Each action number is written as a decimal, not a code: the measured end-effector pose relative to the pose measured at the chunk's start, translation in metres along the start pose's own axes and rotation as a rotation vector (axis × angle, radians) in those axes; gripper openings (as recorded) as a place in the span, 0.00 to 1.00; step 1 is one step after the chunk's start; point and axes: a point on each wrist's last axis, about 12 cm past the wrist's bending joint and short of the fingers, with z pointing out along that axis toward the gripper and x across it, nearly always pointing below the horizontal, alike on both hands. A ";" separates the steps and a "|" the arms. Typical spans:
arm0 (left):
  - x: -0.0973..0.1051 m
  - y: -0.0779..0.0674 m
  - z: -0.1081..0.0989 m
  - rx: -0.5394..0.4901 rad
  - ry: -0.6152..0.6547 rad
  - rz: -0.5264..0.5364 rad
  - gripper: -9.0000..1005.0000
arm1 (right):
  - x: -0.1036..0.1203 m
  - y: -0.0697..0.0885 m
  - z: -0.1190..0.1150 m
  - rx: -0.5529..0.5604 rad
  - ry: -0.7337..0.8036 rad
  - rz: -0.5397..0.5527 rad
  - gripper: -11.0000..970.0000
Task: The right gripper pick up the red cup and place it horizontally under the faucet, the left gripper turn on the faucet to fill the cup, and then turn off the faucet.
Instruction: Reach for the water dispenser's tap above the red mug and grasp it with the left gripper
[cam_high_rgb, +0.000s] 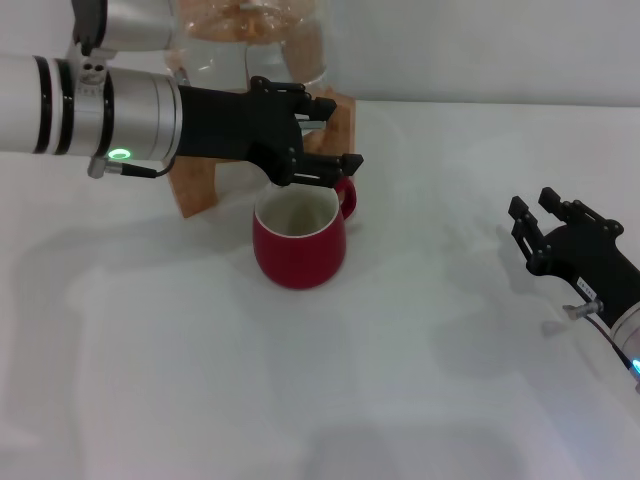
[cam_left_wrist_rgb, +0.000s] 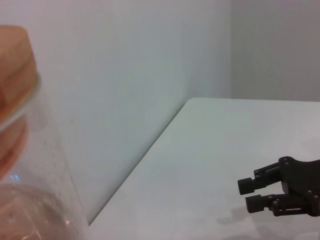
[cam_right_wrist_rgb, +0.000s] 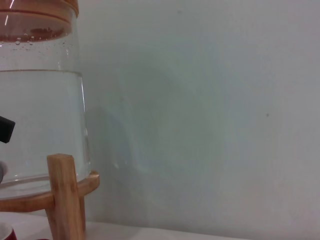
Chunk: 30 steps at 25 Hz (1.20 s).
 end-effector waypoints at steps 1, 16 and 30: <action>0.000 0.000 0.000 0.001 0.000 -0.001 0.76 | 0.000 0.000 0.000 0.000 0.000 0.000 0.40; -0.004 0.000 -0.006 0.006 0.009 0.005 0.76 | 0.000 -0.001 0.000 0.001 0.000 -0.001 0.40; -0.004 0.000 -0.004 0.003 0.015 0.011 0.75 | 0.000 -0.001 0.000 0.000 -0.001 -0.001 0.40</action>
